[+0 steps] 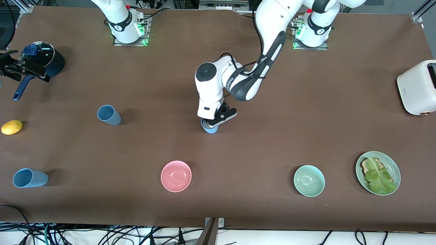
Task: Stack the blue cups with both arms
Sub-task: 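Lower the tissue cup onto the table middle and open the left gripper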
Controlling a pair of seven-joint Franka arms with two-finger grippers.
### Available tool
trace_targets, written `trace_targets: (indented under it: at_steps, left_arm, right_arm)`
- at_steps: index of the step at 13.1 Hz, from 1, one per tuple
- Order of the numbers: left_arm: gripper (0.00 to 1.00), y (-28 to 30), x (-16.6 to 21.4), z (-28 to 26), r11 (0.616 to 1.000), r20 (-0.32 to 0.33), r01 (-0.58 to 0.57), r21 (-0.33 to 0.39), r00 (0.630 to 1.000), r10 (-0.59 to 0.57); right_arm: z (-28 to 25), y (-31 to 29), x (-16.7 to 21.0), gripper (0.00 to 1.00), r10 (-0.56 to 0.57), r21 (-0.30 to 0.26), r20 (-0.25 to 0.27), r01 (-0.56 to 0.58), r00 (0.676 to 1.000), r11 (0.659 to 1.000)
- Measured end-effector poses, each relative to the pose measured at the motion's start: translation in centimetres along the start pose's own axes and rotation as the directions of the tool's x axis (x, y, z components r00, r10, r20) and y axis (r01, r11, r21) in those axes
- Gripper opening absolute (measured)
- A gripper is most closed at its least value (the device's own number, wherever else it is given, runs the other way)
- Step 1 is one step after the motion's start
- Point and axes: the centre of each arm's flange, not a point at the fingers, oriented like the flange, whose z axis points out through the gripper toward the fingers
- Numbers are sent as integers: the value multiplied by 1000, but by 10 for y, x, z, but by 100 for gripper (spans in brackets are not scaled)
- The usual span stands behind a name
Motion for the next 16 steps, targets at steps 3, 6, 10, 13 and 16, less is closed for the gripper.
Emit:
trace_targets:
  at_steps: [3,6,10,13,16]
  left_arm:
    - [7,0,1,0,1000,-2,1,-4,1000,-1]
    - [29,-1,6,7,1000,-9,6,-4,1000,-6]
    - [71,2,7,4,1000,-13,6,-15,1000,-6]
    - [99,8,11,-14,999,-22,-22,-48,1000,21]
    - [100,10,15,-37,996,-31,-53,-72,998,51]
  right_arm:
    - [1,0,-1,100,1,1,11,-1,1000,1000]
    - [1,0,-1,100,1,1,14,-1,1000,1000]
    - [1,0,-2,100,1,1,14,-1,1000,1000]
    - [1,0,-2,100,1,1,15,-1,1000,1000]
    - [2,0,-2,100,1,1,17,-1,1000,1000]
